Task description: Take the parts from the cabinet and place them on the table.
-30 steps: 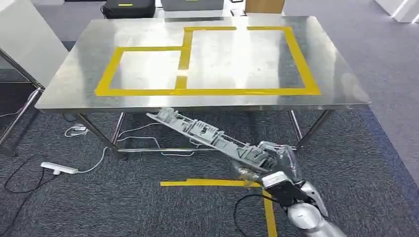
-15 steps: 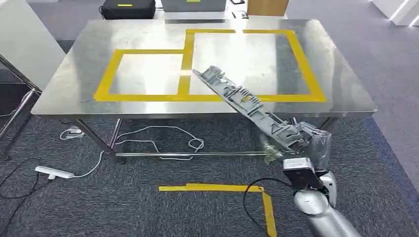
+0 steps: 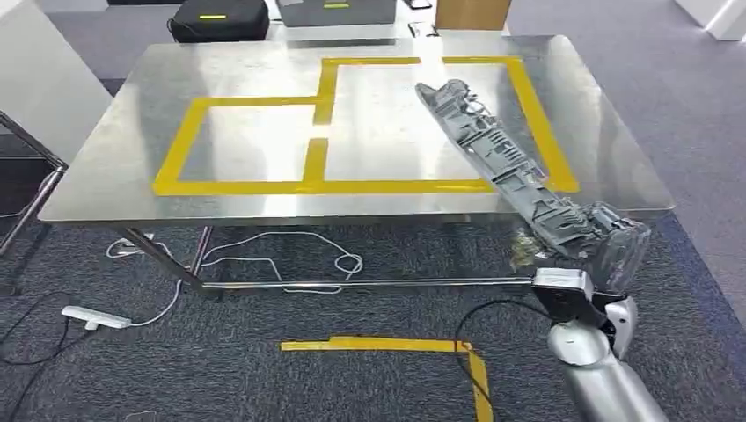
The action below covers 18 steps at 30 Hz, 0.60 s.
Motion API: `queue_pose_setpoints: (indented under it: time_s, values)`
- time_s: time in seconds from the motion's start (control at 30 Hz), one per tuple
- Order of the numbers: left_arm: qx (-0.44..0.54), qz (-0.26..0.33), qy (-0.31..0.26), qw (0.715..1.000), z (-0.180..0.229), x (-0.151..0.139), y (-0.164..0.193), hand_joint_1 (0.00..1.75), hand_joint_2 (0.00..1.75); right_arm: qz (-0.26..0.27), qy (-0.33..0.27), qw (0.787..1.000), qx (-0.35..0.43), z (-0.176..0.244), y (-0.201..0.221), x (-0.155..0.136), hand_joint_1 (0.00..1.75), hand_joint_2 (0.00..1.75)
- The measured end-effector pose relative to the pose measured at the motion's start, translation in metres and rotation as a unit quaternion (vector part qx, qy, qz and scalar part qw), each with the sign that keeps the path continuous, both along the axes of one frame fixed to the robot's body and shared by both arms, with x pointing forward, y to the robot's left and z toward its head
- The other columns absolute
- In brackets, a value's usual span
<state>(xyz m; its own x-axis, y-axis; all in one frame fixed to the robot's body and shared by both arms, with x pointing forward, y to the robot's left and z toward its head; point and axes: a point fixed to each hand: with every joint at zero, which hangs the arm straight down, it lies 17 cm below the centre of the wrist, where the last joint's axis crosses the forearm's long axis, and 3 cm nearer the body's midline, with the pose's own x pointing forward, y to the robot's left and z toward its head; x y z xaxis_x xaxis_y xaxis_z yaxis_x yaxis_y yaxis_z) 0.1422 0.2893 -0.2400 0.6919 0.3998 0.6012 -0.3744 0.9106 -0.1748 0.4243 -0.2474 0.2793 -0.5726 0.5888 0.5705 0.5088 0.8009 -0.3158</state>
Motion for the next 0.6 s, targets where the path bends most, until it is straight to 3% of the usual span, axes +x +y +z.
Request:
queue_pose_setpoints:
  time_s: [0.6]
  values:
    - [0.003,-0.002,0.002,1.0,-0.001,-0.003,0.003,0.0,0.0,-0.008,0.022,0.999,0.045,-0.013,-0.004,0.009,1.64,1.75]
